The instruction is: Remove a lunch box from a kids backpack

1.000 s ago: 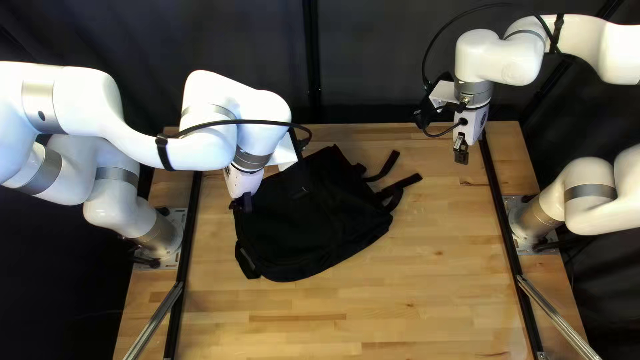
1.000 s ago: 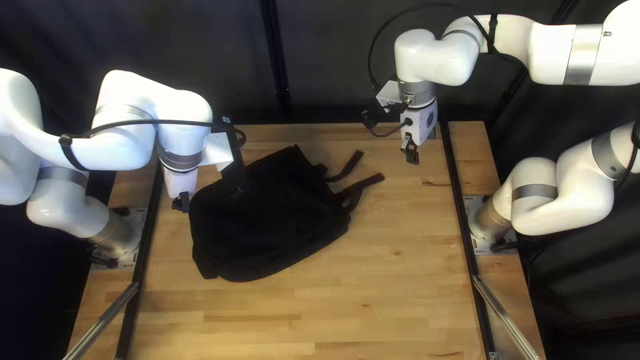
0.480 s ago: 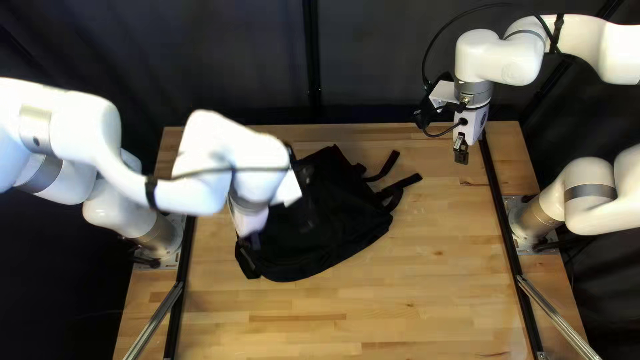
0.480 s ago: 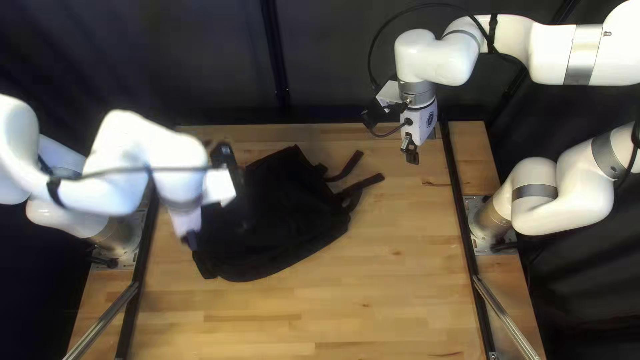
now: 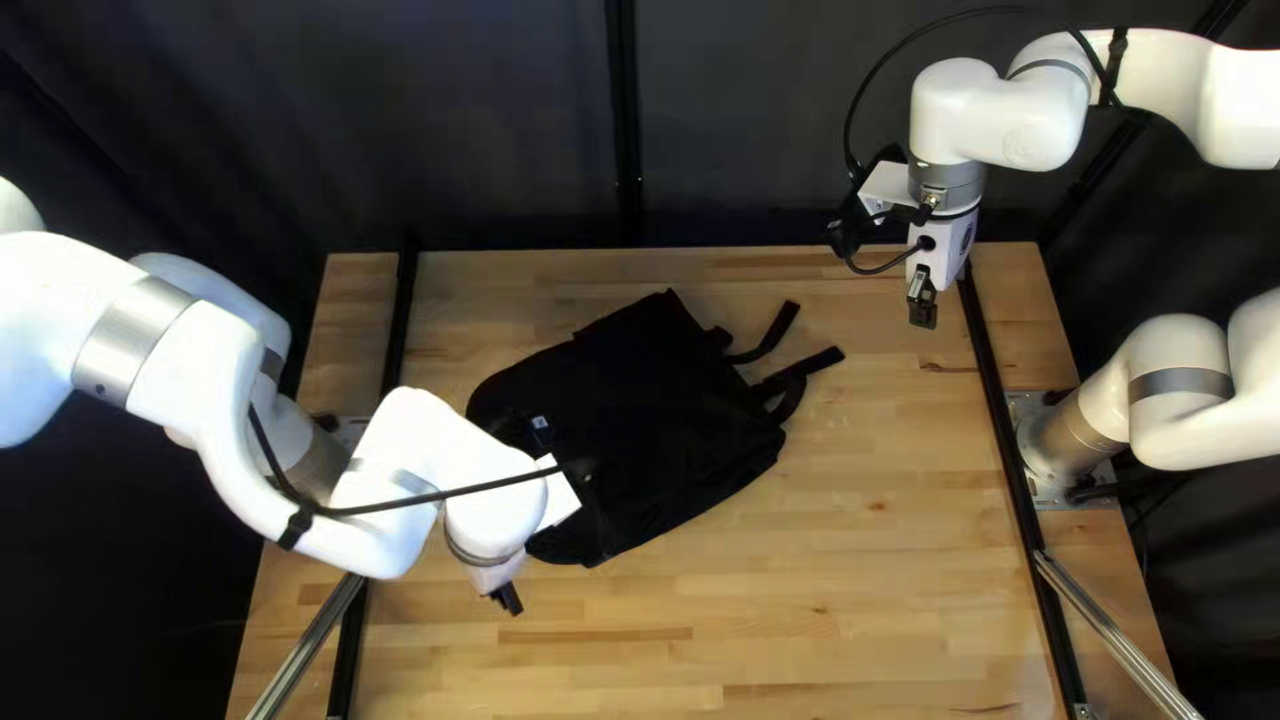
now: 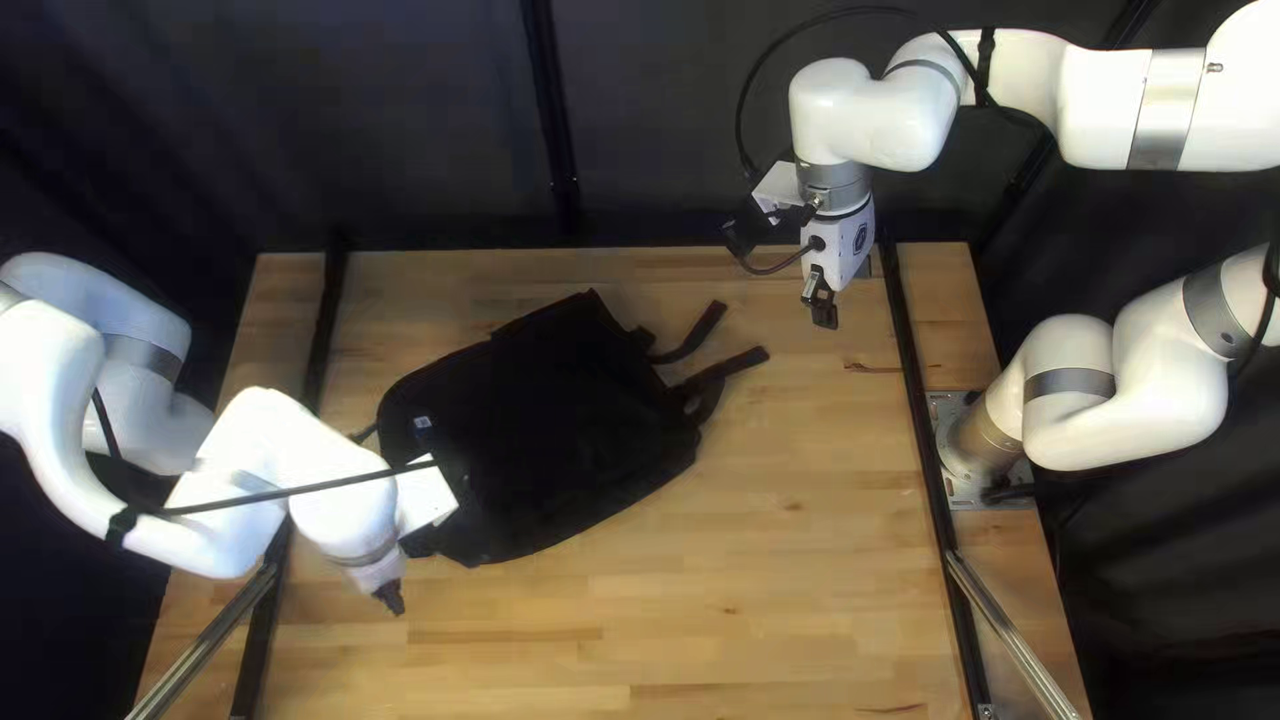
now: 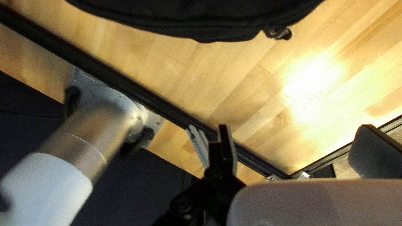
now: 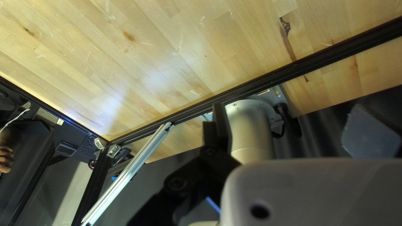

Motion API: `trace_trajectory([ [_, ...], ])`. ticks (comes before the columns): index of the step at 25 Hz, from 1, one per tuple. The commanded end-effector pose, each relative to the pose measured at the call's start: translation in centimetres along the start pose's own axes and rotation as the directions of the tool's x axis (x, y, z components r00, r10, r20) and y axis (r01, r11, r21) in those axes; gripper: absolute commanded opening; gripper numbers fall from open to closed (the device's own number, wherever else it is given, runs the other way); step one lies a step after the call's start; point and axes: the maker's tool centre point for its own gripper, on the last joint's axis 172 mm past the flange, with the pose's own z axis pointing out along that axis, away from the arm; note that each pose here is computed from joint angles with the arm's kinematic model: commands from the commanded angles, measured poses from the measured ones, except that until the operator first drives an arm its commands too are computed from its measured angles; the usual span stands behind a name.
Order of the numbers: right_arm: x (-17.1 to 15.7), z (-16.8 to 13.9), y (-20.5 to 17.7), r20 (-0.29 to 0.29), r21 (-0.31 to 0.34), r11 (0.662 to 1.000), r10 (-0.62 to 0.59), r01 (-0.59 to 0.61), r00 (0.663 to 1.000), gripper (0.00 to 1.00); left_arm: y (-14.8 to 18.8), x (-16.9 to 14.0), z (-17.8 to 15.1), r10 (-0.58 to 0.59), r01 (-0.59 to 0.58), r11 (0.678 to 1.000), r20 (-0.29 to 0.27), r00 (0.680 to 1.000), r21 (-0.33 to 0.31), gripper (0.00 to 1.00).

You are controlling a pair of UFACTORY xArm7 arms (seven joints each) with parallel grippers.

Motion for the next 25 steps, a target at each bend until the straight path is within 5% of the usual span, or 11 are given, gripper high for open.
trace_trajectory([
  [1,0.0,0.0,0.0,0.000,0.000,1.000,0.000,0.000,1.000,1.00,-0.5,-0.1,-0.5,0.002,-0.002,1.000,0.006,1.000,-0.002,1.00],
  [16,0.0,0.0,0.0,0.000,0.000,1.000,0.000,0.000,1.000,1.00,-0.2,0.2,-0.7,-0.026,0.027,1.000,0.023,0.999,-0.006,1.00],
  [19,0.0,0.0,0.0,0.000,0.000,1.000,0.000,0.000,1.000,1.00,1.0,0.1,-0.7,-0.039,0.039,0.999,-0.025,0.999,0.003,1.00],
  [25,0.0,0.0,0.0,0.000,0.000,1.000,0.000,0.000,1.000,1.00,4.2,-1.1,-0.2,-0.014,0.018,1.000,-0.213,0.977,0.019,1.00],
])
